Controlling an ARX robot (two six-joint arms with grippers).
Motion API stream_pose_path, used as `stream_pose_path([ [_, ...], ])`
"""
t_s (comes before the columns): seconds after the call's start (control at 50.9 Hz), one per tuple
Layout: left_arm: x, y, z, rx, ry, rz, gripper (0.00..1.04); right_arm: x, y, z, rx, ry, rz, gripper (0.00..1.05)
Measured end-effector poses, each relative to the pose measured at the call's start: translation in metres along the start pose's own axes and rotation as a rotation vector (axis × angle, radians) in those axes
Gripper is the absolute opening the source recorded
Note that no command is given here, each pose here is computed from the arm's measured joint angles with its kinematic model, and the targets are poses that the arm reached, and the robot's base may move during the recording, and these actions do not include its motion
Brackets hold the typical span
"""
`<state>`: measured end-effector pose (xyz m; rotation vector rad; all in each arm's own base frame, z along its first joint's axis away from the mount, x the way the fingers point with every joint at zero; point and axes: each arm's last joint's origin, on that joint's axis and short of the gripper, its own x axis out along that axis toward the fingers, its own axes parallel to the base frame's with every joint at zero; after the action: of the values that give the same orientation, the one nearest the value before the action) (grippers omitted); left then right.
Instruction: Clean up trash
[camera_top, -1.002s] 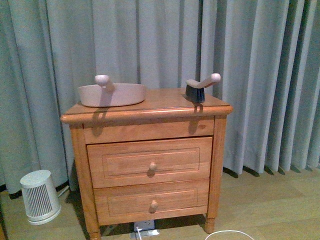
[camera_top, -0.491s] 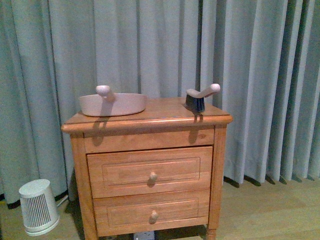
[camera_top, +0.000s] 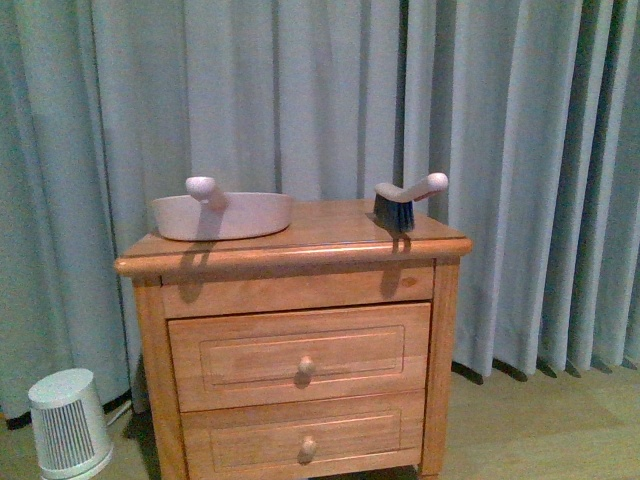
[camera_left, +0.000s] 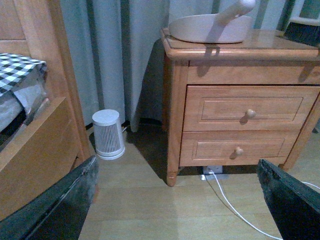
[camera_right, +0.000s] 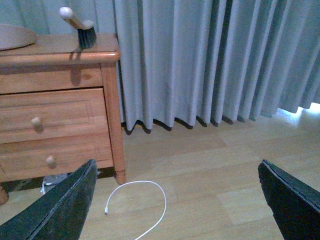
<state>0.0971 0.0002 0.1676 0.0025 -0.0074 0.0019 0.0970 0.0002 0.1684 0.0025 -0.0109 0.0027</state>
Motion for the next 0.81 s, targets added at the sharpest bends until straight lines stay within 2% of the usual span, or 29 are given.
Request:
stream_pose_path([
  [0.806, 0.0, 0.0, 0.0001, 0.0, -0.001, 0.0, 0.97, 0.0, 0.0, 0.0, 0.0, 0.0, 0.0, 0.97],
])
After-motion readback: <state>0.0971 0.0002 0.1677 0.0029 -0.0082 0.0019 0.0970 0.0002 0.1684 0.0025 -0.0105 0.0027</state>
